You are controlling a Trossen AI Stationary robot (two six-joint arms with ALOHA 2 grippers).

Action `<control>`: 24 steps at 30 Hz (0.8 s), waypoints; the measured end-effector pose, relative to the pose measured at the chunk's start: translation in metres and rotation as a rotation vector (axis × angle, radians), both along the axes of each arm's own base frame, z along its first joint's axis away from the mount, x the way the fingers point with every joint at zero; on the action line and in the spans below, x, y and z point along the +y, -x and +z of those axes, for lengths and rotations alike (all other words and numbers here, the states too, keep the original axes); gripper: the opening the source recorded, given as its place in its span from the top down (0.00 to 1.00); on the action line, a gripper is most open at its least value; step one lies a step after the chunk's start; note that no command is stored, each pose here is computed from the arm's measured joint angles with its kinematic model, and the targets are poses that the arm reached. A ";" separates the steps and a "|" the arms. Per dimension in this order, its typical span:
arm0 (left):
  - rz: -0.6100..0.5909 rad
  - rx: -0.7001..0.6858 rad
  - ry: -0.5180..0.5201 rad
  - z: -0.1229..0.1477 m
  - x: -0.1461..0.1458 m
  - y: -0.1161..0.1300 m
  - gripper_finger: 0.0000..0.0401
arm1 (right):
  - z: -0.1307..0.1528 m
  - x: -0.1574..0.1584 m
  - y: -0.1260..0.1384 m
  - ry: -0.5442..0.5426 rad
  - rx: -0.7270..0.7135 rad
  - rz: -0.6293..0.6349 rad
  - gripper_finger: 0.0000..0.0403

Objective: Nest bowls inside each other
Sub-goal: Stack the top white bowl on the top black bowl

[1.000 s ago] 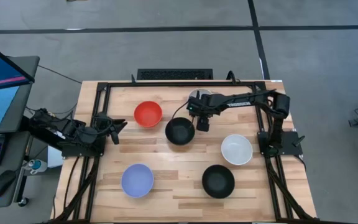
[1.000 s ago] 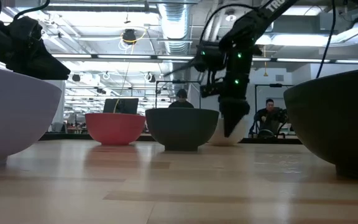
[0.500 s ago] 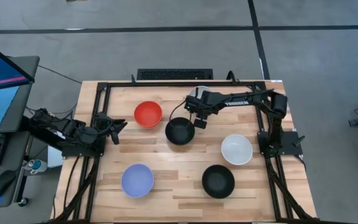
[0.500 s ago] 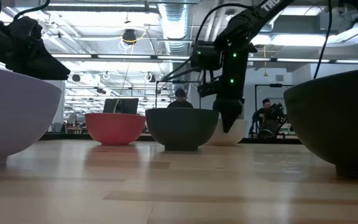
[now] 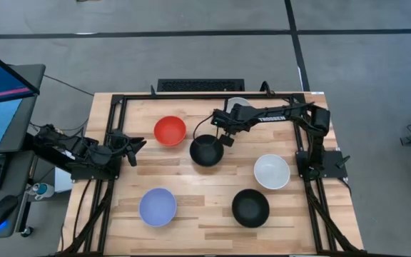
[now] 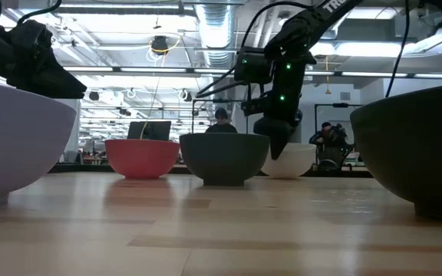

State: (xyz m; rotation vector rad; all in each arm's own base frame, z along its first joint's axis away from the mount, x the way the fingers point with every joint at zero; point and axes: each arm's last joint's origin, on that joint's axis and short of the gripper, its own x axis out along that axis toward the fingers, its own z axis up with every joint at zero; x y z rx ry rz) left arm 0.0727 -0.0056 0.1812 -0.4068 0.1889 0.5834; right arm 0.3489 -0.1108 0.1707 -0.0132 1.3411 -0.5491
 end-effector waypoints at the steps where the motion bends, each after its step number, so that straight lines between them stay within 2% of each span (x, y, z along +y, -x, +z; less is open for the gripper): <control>1: 0.000 0.000 0.000 0.000 0.000 0.000 0.76 | 0.000 0.001 0.000 -0.001 -0.001 0.004 0.94; 3: -0.005 0.001 0.003 0.000 0.000 0.000 0.76 | 0.000 0.003 -0.001 0.000 0.002 0.013 0.97; 10: -0.007 0.001 0.004 0.000 0.000 0.000 0.76 | 0.000 0.010 0.000 -0.014 0.032 0.030 0.97; 13: -0.004 -0.004 0.012 0.000 0.000 0.000 0.76 | 0.009 0.014 -0.003 -0.031 0.050 0.047 0.97; 17: -0.005 -0.006 0.018 0.000 0.000 0.000 0.76 | 0.031 0.018 -0.012 -0.044 0.033 0.067 0.97; 24: -0.027 -0.007 0.052 -0.001 -0.001 0.000 0.76 | 0.098 0.036 -0.030 -0.103 -0.069 0.099 0.96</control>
